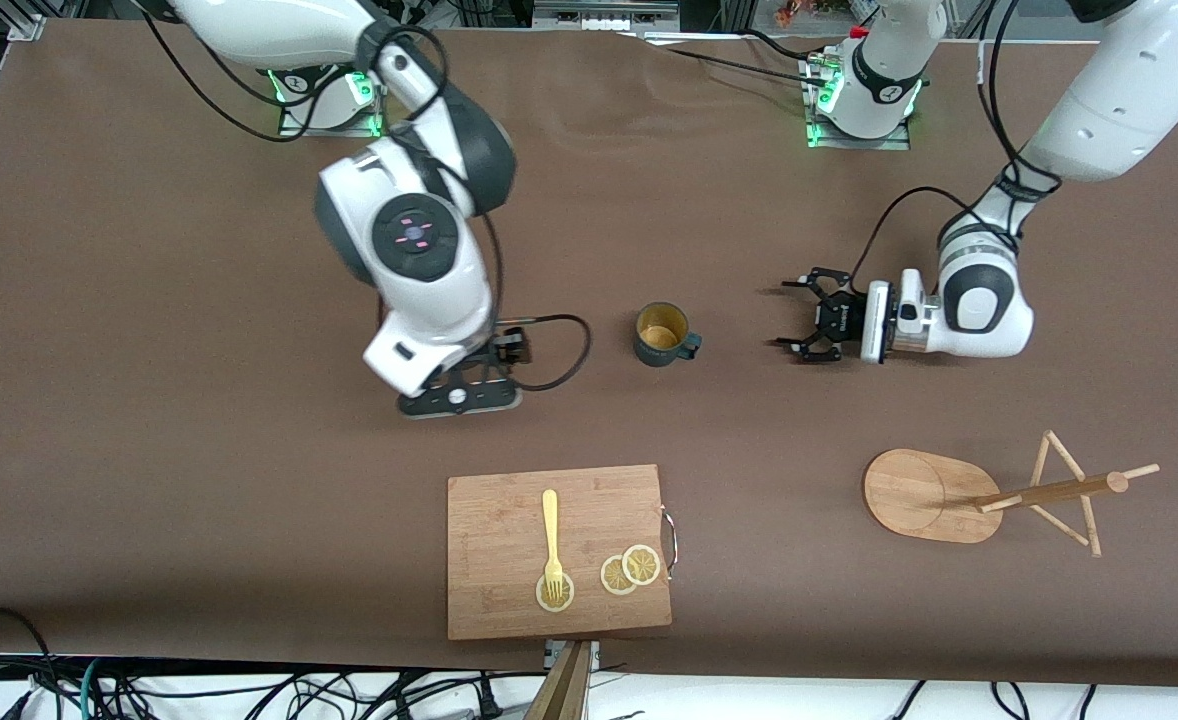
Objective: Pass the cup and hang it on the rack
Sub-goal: 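Close the left gripper on the mug handle beside the right gripper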
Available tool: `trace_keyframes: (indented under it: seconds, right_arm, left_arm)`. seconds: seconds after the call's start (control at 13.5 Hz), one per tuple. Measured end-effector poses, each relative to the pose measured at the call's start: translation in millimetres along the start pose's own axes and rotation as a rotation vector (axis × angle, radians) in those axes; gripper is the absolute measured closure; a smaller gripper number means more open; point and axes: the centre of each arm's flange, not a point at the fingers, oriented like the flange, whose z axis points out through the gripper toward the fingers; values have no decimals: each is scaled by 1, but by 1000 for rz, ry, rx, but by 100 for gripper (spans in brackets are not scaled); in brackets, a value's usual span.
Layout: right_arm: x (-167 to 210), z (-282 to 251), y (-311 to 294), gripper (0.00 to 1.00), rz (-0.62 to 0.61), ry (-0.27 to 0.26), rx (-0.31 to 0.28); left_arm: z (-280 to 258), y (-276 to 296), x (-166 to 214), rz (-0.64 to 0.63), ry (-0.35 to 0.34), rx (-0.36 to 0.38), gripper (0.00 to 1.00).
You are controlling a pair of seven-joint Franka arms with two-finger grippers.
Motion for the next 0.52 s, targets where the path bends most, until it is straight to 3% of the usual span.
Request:
trace_keyframes:
  seconds: [0.22,0.52]
  right_arm:
    - [9,-20,62,0,-36,-20,-13]
    - [14,-36,142,0,-106,-60,-4]
  left_arm:
    - [50,-10,5,42,70,-13,0]
    - [87,-32,32,99,96,-20,0]
